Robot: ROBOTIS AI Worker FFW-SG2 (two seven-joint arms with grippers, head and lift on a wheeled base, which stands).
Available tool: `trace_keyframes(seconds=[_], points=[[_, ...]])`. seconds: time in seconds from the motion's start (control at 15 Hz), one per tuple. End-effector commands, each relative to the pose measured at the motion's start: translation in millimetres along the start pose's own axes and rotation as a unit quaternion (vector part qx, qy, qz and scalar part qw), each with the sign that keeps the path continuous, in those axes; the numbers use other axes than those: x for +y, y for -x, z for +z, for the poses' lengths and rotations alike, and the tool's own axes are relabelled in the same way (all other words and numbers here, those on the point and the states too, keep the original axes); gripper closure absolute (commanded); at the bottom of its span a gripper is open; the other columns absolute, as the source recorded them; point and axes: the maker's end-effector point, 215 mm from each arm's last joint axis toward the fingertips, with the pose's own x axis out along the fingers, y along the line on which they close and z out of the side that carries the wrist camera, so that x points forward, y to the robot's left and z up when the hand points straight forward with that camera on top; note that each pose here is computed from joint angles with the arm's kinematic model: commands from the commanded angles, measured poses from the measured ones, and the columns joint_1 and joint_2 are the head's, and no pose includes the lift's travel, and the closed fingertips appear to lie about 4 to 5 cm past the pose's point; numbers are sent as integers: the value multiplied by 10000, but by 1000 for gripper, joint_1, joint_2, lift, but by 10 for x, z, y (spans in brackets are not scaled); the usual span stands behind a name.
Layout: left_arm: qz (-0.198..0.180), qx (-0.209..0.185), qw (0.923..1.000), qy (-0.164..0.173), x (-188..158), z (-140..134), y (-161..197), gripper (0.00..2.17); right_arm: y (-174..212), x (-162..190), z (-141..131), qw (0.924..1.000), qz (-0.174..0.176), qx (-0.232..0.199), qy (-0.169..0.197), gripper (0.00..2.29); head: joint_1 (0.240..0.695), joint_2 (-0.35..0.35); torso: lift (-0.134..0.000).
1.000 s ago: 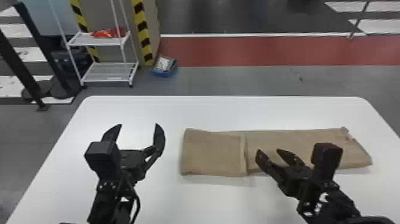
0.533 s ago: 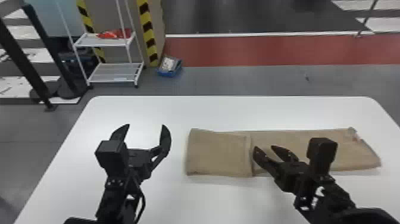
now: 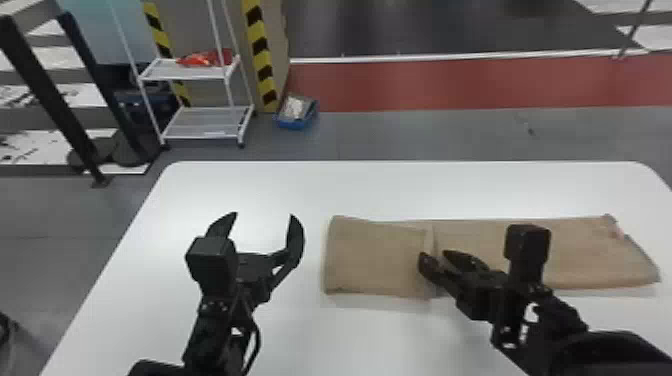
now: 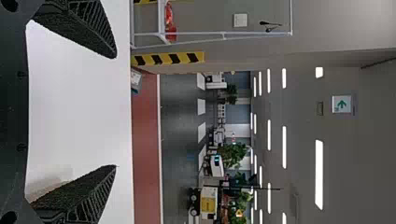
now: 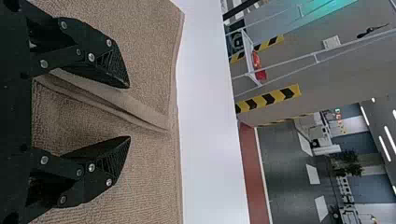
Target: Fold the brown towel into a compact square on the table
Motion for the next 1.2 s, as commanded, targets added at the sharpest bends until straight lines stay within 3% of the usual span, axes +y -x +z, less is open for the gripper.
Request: trace_keyframes(seconds=[0.0, 0.07, 0.4, 0.47, 0.67, 0.87, 0.93, 1.07, 1.13], points=[[-17, 8, 10000, -10, -15, -9, 6, 29, -23, 82, -19, 9999, 80, 60, 35, 616, 695, 97, -110], [-27, 16, 10000, -16, -22, -17, 12, 29, -27, 99, -35, 9999, 96, 99, 50, 836, 695, 101, -110], [-20, 8, 10000, -46, 7, -17, 26, 29, -15, 161, -26, 9998, 145, 158, 58, 981, 695, 113, -110], [-20, 8, 10000, -46, 7, -17, 26, 29, -10, 182, 10, 9998, 165, 127, 79, 1146, 695, 115, -110], [-28, 9, 10000, -37, -3, -17, 26, 29, -5, 221, 89, 9996, 260, 65, 55, 1332, 695, 118, -110], [-13, 16, 10000, -49, 16, -25, 26, 29, 164, 300, 585, 9980, 431, -460, 88, 1332, 695, 120, -110], [2, 23, 10000, -52, 28, -26, 25, 29, 316, 216, 798, 9973, 429, -591, 37, 1332, 695, 121, -110], [47, 0, 10000, -52, 76, 0, 21, 29, 545, -246, 919, 9989, 216, -327, -267, 1332, 695, 107, -110], [76, -16, 10000, -58, 112, 18, 18, 29, 636, -551, 909, 9993, 24, 0, -381, 1332, 695, 94, -110]])
